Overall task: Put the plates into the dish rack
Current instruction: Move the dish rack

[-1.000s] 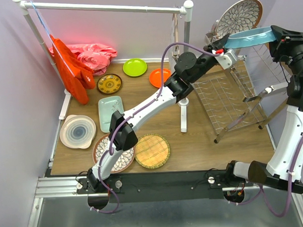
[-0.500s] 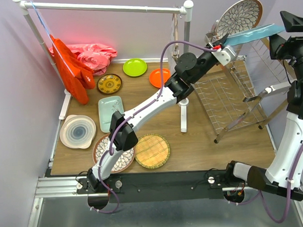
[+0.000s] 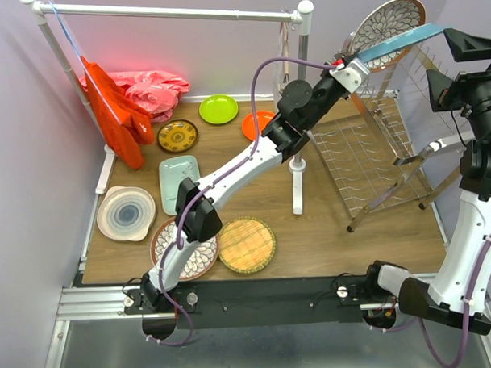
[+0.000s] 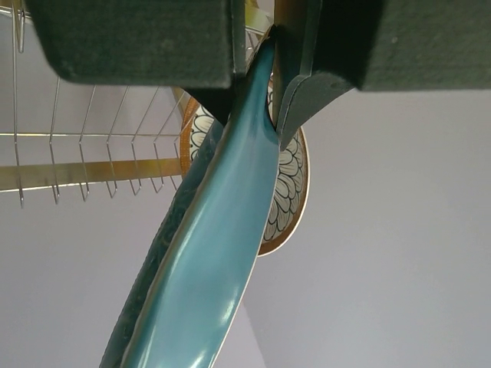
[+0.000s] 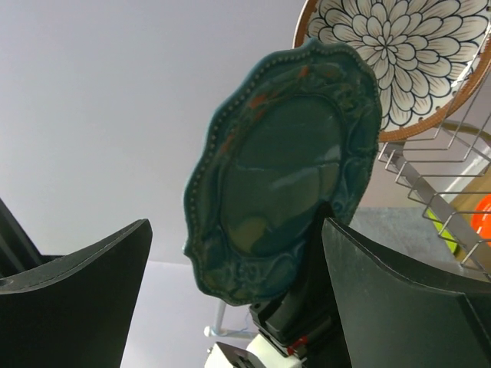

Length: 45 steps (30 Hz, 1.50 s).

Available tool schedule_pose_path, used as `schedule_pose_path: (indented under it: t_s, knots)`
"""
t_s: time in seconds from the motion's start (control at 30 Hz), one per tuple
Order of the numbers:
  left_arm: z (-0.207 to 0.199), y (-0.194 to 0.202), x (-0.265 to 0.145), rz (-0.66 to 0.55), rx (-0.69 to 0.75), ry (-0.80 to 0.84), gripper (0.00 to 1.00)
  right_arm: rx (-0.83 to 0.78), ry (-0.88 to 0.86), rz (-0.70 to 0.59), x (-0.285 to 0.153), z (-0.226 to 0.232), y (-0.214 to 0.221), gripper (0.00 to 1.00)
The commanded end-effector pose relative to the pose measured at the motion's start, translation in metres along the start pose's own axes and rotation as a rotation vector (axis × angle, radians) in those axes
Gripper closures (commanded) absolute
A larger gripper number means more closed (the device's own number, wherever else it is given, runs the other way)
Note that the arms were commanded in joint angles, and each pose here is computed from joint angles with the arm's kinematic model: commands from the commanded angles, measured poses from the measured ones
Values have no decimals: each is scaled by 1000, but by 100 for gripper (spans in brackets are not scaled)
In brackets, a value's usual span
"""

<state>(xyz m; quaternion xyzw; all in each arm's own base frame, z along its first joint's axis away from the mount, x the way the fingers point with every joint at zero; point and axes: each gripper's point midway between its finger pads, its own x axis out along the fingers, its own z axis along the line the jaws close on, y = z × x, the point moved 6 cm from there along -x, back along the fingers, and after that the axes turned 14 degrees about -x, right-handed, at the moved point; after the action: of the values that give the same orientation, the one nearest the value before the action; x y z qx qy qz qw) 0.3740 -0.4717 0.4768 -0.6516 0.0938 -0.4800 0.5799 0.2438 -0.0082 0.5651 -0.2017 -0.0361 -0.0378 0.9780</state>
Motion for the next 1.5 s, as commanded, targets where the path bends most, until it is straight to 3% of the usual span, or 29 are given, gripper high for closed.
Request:
schedule_pose_path:
  t_s: [0.0, 0.13, 0.3, 0.67, 0.83, 1.0, 1.1, 1.47]
  knots:
    - [31, -129, -6, -324, -93, -86, 100, -151, -42, 32, -11, -4, 8, 0]
    - [35, -134, -8, -315, -118, -74, 100, -356, -99, 105, -14, -8, 17, 0]
    - [39, -133, -11, -292, -141, -55, 100, -737, -287, 179, -25, 0, 26, 0]
    - [36, -147, -19, -285, -152, 48, 100, -1719, -543, 21, -21, 3, 3, 0]
    - [31, -147, -22, -271, -157, 85, 100, -2005, -559, -42, -9, 0, -9, 2]
    - [26, -141, -23, -251, -167, 121, 100, -2385, -579, -127, 5, -6, -22, 19]
    - [25, -139, -23, -248, -164, 129, 100, -2450, -581, -199, 6, 1, -26, 19]
    - [25, -132, -22, -237, -157, 163, 100, -2388, -719, -250, -1, 22, -18, 16]
